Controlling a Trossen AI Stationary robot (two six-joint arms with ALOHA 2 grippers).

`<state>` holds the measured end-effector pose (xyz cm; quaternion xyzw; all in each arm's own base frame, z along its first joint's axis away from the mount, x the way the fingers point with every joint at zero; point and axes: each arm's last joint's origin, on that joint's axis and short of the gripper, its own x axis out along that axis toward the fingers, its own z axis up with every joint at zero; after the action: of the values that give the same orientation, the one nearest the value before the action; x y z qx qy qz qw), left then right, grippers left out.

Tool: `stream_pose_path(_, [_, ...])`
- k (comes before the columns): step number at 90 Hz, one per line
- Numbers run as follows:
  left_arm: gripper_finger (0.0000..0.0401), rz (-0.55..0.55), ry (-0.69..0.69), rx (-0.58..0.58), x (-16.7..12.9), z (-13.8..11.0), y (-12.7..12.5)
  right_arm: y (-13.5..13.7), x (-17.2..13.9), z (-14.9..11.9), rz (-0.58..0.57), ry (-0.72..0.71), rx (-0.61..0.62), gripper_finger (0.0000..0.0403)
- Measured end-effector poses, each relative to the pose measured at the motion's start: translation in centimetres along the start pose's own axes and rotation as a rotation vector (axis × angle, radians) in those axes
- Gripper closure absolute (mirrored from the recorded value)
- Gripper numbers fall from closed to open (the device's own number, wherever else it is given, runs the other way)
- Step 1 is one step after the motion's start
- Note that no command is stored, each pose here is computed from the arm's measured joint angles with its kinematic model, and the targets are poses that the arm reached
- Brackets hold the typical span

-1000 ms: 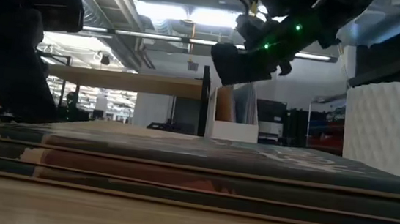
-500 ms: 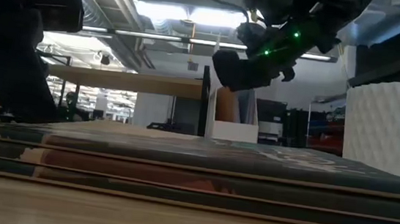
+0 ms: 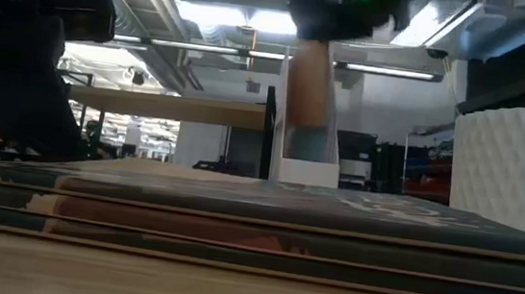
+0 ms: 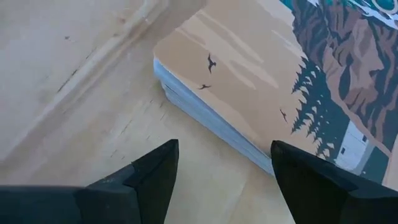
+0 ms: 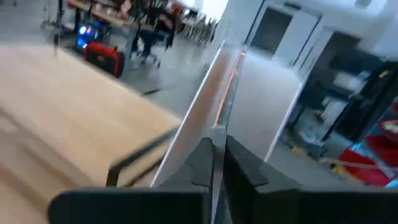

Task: Stock shelves
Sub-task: Remove the purple book from the white bookshelf

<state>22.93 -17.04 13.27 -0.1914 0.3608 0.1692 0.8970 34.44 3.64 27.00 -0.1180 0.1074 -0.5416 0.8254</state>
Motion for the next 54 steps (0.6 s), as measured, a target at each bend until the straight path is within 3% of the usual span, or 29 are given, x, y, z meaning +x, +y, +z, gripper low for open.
stream_pose_path(14, [0.0162,0.003,-0.005,0.014,0.0,0.0,0.0,-0.3,-2.5,3.7,0.052,-0.069,-0.085,0.0402])
stream_pose_path(29, [0.0162,-0.026,0.006,0.019,-0.4,0.5,-0.4,0.3,-6.5,6.5,0.23,-0.195,-0.336,0.0402])
stream_pose_path(42, [0.0162,-0.075,0.0,0.061,-1.4,1.5,-1.0,0.8,-10.7,6.5,0.38,-0.285,-0.533,0.0402])
stream_pose_path(54, [0.0162,-0.134,-0.039,0.079,-3.0,3.0,-1.5,1.0,-14.1,4.7,0.499,-0.32,-0.721,0.0402])
